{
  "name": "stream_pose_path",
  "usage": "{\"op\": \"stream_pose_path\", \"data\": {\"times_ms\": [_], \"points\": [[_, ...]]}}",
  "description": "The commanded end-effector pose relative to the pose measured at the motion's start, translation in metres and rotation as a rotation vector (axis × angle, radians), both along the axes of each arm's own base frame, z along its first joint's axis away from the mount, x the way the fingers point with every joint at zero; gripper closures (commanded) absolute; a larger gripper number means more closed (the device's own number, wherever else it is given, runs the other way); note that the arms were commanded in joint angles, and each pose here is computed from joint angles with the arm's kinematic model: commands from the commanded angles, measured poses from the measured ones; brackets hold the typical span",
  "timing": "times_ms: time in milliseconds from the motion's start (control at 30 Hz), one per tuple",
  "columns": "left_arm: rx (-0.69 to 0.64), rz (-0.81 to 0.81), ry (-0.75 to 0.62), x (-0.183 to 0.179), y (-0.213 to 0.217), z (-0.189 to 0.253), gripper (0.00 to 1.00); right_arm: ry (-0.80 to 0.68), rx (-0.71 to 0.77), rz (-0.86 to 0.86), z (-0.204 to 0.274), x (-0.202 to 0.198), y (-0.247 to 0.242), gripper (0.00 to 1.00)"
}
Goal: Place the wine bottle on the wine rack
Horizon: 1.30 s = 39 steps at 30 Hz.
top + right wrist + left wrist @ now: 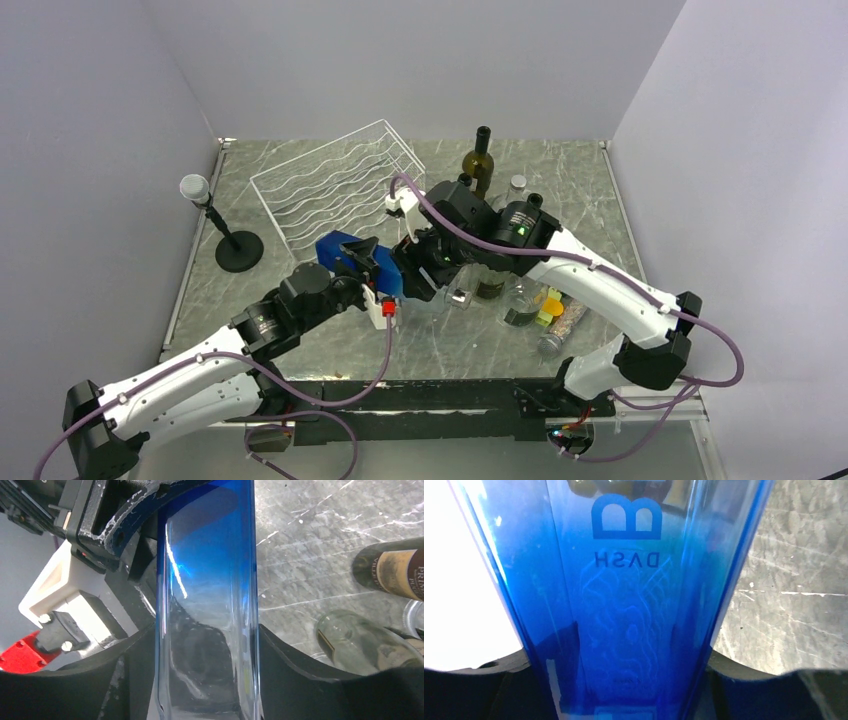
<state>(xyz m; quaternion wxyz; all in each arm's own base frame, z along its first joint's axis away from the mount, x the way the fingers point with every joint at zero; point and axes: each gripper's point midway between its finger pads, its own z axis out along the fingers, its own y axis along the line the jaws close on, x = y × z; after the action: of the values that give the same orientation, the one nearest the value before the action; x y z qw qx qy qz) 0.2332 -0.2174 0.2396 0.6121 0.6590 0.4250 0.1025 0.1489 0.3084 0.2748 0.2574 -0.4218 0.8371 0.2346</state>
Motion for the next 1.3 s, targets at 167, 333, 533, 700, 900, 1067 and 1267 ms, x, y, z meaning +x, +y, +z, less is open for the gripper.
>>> {"op": "stream_pose_path", "data": {"times_ms": [167,333,533,700,900,1067,1267], "points": [[-0.291,0.092,-0.306,0.012,0.012,0.115,0.99,0.09,-0.04,0.022,-0.019,-0.011,0.004,0.45],[-0.294,0.099,-0.354,0.012,0.015,0.121,0.99,0.083,-0.066,0.017,-0.024,-0.008,0.001,0.14],[-0.295,0.102,-0.387,0.012,0.015,0.13,0.99,0.094,-0.06,0.013,-0.026,-0.004,0.0,0.14],[-0.295,0.104,-0.373,0.015,0.013,0.128,0.98,0.094,-0.044,0.003,-0.025,-0.003,0.002,0.54],[-0.277,0.119,-0.333,0.018,0.012,0.12,0.78,0.048,-0.053,-0.06,-0.026,0.008,-0.003,1.0],[-0.292,0.106,-0.313,0.016,0.012,0.116,0.51,-0.016,0.004,-0.115,-0.014,0.017,-0.004,1.0],[-0.236,0.126,-0.217,0.021,0.009,0.098,0.01,-0.12,0.12,-0.167,0.014,0.027,-0.004,1.0]]}}
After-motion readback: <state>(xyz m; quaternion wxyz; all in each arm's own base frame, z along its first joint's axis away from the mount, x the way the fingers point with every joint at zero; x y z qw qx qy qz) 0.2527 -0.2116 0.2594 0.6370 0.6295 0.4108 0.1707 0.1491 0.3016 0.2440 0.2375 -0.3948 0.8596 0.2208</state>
